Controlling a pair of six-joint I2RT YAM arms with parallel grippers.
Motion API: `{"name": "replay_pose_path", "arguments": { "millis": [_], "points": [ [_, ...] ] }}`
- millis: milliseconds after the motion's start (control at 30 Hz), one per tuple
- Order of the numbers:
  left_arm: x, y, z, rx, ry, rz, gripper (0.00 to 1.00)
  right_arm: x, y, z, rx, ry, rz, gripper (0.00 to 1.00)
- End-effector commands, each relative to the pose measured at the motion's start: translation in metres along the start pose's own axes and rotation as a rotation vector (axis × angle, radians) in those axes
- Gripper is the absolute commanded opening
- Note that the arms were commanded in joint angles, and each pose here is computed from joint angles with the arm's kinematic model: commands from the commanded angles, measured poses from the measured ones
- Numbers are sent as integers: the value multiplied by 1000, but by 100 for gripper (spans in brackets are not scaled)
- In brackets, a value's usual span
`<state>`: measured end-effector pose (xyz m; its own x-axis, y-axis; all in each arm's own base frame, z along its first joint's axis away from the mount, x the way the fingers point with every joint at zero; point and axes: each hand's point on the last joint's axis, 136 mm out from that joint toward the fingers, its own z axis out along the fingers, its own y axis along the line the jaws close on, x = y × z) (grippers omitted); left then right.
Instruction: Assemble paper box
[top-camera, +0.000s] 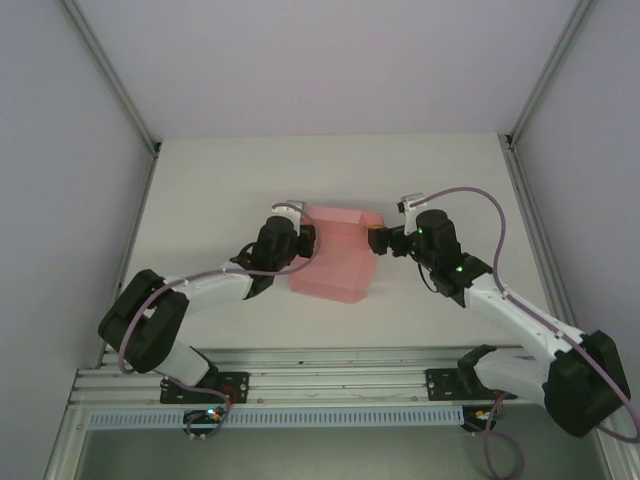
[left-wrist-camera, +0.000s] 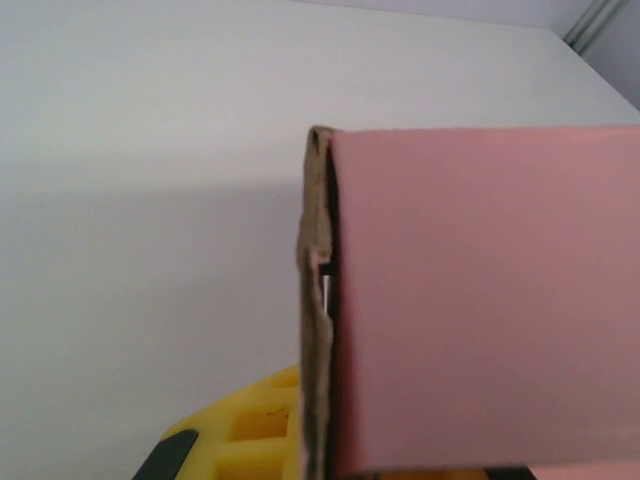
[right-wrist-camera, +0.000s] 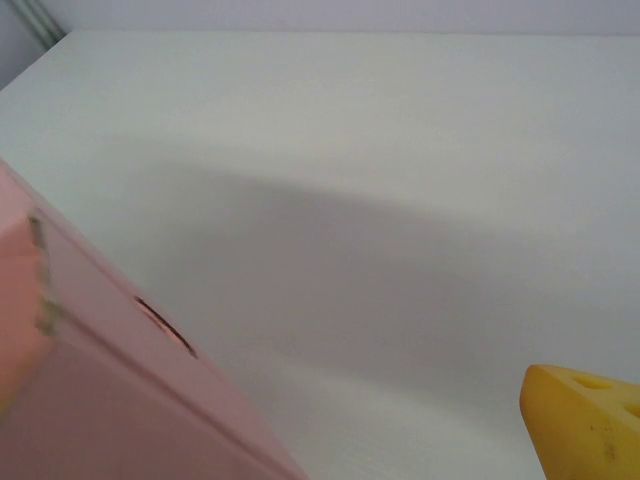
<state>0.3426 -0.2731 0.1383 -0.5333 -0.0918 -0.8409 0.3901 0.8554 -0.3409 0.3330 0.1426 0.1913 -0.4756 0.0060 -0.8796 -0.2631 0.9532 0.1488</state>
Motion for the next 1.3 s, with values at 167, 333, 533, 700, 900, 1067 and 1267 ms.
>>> {"name": "replay_pose_path", "arguments": {
  "millis": [167,333,533,700,900,1067,1267],
  "points": [
    [-11,5,-9,12,-21,-86,0,49,-33,-21,148,115,35,100],
    [-13,-1,-9,35,-13,-88,0,46,-29,-13,122,79,55,100],
    [-7,-5,-8,63,-1,-60,0,20,-25,-2,123,1,5,99],
    [0,-13,-6,93,13,-9,0,0,-15,7,137,-60,-99,100],
    [4,-24,-5,115,17,54,0,-9,5,20,128,-63,-246,100],
    [7,-27,-3,87,31,112,0,-2,20,28,79,-26,-316,100],
    [1,-11,-4,15,10,69,0,4,-2,13,184,-10,-297,100]
  ]
}}
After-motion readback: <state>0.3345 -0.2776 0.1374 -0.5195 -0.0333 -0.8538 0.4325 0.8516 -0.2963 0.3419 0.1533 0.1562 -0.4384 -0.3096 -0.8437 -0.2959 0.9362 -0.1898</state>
